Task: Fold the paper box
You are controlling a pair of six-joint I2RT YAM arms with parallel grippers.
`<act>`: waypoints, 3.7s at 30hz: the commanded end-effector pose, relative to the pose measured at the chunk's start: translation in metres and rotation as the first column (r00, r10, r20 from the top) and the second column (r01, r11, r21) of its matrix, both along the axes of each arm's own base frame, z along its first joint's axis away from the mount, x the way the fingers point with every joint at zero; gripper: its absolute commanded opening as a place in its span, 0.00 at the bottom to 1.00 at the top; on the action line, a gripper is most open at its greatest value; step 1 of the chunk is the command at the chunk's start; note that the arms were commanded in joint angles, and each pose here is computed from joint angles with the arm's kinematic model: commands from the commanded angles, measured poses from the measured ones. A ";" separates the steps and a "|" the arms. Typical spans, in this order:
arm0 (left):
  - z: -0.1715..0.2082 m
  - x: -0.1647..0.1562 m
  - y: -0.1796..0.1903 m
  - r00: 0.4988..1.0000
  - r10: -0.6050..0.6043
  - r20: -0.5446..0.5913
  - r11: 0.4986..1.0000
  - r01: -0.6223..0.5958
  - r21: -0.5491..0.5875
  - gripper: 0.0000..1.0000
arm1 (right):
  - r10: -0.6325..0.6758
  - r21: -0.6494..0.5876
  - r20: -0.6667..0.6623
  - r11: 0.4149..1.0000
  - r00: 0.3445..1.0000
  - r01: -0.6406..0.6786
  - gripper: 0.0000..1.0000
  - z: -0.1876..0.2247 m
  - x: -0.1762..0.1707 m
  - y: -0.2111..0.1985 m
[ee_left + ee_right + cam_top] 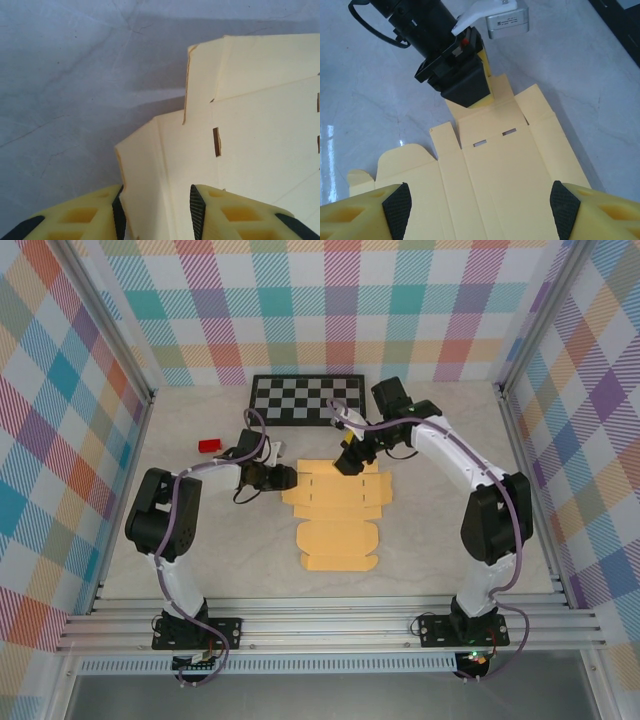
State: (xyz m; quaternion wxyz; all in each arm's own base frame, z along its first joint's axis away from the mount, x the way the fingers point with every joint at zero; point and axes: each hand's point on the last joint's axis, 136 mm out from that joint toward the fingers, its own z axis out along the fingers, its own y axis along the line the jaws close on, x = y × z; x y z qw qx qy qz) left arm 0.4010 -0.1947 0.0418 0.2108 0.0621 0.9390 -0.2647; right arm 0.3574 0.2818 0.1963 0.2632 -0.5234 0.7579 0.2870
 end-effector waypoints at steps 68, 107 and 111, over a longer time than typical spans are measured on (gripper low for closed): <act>0.302 -0.125 -0.021 0.503 -0.291 0.814 0.941 0.305 0.148 0.00 | 0.259 0.017 0.433 0.955 0.863 -0.295 0.36 0.098 -0.021 -0.035; 0.341 -0.076 0.020 0.817 0.342 0.465 0.937 -0.260 -0.232 0.40 | 0.097 -0.246 0.391 0.969 0.915 0.002 0.00 0.077 -0.019 -0.077; 0.343 -0.068 -0.006 0.874 0.323 0.364 0.931 -0.224 -0.289 0.38 | 0.084 -0.237 0.408 0.971 0.909 0.016 0.00 0.083 -0.028 -0.079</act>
